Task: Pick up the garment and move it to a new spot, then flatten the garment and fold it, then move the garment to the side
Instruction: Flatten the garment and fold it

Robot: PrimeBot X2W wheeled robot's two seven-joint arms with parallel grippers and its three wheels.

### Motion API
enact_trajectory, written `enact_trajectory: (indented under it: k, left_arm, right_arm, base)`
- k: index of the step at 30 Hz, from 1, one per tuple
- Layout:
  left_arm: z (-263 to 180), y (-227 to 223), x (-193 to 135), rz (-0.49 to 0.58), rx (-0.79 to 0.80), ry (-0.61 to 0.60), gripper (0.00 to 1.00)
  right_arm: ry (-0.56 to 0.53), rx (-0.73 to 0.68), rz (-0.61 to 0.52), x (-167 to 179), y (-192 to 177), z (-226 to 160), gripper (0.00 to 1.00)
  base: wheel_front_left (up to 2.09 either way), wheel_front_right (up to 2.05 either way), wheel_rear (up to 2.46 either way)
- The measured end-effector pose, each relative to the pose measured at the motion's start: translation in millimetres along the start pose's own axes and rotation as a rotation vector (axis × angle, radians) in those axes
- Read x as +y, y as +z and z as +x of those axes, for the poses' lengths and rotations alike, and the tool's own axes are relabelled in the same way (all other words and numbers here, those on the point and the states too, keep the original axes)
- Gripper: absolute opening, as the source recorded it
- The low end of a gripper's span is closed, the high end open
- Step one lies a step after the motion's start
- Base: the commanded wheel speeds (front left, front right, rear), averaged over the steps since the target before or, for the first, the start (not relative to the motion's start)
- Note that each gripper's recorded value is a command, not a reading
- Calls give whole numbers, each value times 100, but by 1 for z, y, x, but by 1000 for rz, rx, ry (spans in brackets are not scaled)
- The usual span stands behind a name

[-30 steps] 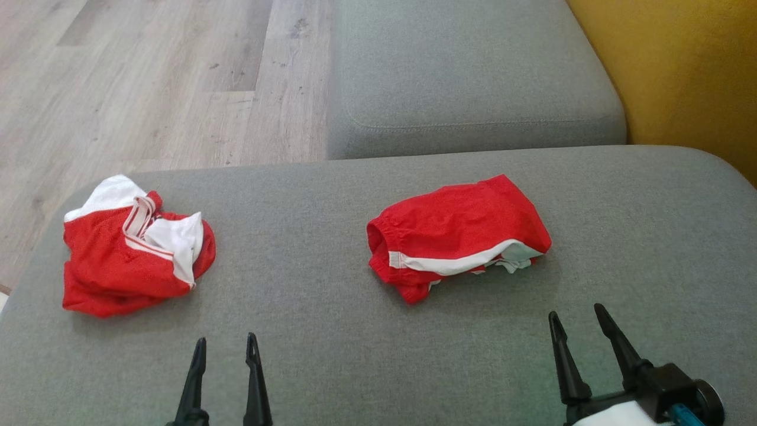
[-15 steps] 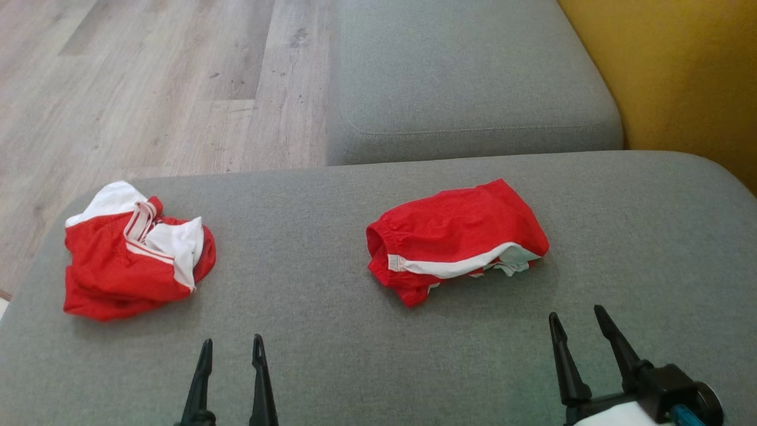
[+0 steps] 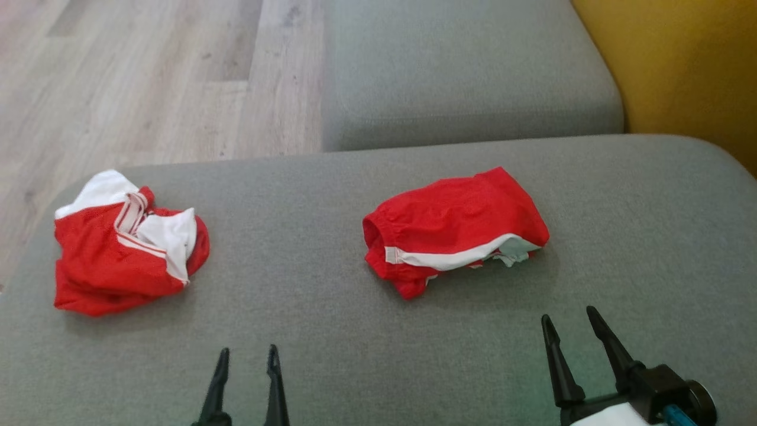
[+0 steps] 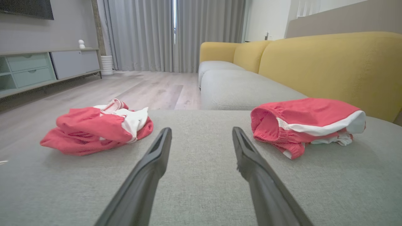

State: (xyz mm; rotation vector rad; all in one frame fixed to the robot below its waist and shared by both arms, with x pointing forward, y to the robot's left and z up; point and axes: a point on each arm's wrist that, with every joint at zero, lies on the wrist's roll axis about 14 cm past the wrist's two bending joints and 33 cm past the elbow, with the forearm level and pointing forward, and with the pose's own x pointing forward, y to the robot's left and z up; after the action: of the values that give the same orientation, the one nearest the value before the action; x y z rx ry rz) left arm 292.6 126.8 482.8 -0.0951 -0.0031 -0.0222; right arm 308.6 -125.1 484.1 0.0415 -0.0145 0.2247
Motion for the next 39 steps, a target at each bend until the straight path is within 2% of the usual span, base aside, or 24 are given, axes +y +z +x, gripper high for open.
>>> enact_trajectory:
  k: [4,11,21,31,38,39]
  left_arm:
    - [11,-19,-16,-39,73,-51,100]
    - [59,-19,-57,-123,128,-174,100]
    - [111,-32,-117,-195,330,-357,100]
    - [129,-59,-148,-221,475,-449,100]
    - [130,-67,-157,-233,507,-476,100]
    - [130,-68,-158,-236,510,-478,79]
  right_arm:
    - [-7,22,-1,-2,-6,1,100]
    - [-27,43,4,-9,-11,8,100]
    - [-56,79,-5,-21,-20,19,100]
    - [-100,92,-19,-37,-23,27,100]
    - [-124,98,-21,-45,-24,25,100]
    - [-126,97,-22,-45,-24,24,100]
  base:
    - [0,0,0]
    - [0,0,0]
    - [0,0,0]
    - [0,0,0]
    - [0,0,0]
    - [0,0,0]
